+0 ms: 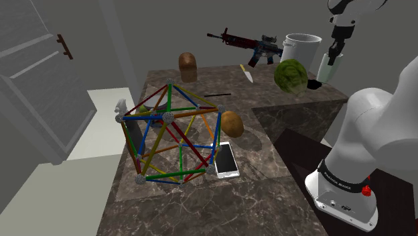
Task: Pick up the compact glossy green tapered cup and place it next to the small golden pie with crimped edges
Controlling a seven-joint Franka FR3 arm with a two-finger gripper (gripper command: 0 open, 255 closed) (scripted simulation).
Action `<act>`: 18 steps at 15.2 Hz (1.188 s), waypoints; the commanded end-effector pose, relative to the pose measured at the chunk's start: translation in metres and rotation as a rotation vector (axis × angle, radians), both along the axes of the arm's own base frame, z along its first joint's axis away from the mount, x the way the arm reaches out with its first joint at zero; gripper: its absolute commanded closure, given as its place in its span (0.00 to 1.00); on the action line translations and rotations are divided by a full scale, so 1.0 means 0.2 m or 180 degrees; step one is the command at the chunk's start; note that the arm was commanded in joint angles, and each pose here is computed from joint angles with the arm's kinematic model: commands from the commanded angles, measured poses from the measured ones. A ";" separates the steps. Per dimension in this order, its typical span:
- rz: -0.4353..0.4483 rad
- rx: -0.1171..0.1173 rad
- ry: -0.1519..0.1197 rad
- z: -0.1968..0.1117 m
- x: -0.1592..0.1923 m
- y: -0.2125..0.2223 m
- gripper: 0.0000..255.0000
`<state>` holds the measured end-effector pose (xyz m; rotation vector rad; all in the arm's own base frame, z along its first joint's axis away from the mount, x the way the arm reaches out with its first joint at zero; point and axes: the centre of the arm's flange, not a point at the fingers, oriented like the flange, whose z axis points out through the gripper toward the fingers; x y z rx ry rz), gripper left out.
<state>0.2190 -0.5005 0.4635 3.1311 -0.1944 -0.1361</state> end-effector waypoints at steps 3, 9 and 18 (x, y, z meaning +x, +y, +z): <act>0.0000 -0.0001 -0.0002 -0.10 0.00 0.00 1.00; 0.0000 -0.0001 -0.0002 -0.26 0.00 0.00 1.00; 0.0000 -0.0001 -0.0002 -0.39 0.00 0.00 1.00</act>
